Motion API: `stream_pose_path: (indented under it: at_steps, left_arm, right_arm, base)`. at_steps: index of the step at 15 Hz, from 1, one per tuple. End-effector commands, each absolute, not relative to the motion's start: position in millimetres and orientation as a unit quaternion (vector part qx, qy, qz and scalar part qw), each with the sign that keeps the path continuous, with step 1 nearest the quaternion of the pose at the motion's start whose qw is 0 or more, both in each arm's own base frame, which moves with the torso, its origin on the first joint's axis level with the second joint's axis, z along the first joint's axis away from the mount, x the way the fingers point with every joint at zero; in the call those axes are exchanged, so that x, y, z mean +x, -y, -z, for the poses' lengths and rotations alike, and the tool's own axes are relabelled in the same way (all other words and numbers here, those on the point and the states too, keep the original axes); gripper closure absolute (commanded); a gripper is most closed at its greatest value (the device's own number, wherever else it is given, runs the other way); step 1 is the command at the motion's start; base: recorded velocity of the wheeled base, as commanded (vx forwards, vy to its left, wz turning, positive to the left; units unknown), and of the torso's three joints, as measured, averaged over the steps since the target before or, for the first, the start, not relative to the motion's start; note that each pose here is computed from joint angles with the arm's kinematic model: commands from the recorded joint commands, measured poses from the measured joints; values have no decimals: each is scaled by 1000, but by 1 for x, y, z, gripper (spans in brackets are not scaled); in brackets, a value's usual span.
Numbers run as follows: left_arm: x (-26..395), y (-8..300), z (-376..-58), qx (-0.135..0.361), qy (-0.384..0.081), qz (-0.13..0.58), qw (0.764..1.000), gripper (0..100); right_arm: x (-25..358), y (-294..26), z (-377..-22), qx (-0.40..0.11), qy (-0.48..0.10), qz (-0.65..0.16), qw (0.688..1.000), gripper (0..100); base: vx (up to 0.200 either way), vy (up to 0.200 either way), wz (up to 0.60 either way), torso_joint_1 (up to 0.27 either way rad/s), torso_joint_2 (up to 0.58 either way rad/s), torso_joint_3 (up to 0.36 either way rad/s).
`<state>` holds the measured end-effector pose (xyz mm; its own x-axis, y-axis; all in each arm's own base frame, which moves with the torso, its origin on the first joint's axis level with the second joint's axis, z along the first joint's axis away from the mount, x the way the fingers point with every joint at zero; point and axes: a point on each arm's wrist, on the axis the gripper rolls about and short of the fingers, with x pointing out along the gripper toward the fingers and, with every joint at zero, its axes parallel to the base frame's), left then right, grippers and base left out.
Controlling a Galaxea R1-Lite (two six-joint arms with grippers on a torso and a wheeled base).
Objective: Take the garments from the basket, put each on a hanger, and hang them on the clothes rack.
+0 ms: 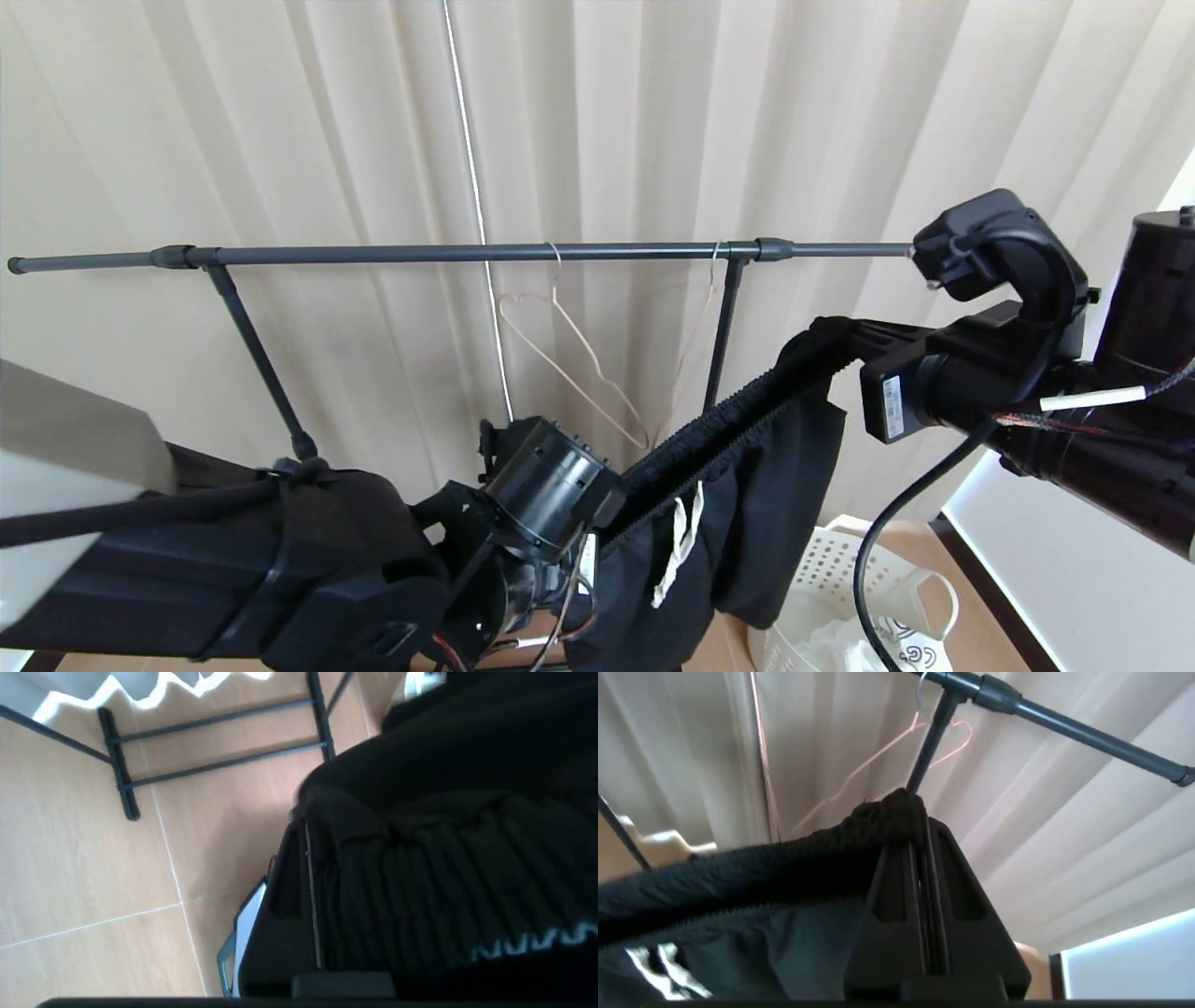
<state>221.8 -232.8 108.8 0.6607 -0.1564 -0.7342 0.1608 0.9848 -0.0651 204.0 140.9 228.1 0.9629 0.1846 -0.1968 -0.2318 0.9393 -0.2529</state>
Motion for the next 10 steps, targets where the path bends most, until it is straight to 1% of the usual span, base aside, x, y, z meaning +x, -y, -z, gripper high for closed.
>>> stream_pose_path:
  at_steps: [1, 3, 4, 5, 10]
  left_arm:
    - [231, 217, -146, -33, -356, 83, 930, 100]
    - [235, 216, -168, -55, -327, 89, 939, 100]
    - [237, 217, -175, -62, -317, 92, 942, 100]
    - [238, 218, -182, -65, -308, 95, 944, 100]
    - [240, 214, -184, -57, -300, 82, 949, 100]
  right_arm:
    - [200, -138, -204, -205, -117, -114, 965, 100]
    - [193, -133, -183, -282, -141, -128, 940, 100]
    - [189, -131, -175, -311, -151, -135, 929, 100]
    - [187, -130, -169, -329, -158, -139, 921, 100]
    - [188, -131, -167, -331, -159, -147, 918, 100]
  base:
    - [0, 0, 0, 0, 0, 0]
    - [0, 0, 0, 0, 0, 0]
    - [0, 0, 0, 0, 0, 0]
    - [0, 0, 0, 0, 0, 0]
    - [0, 0, 0, 0, 0, 0]
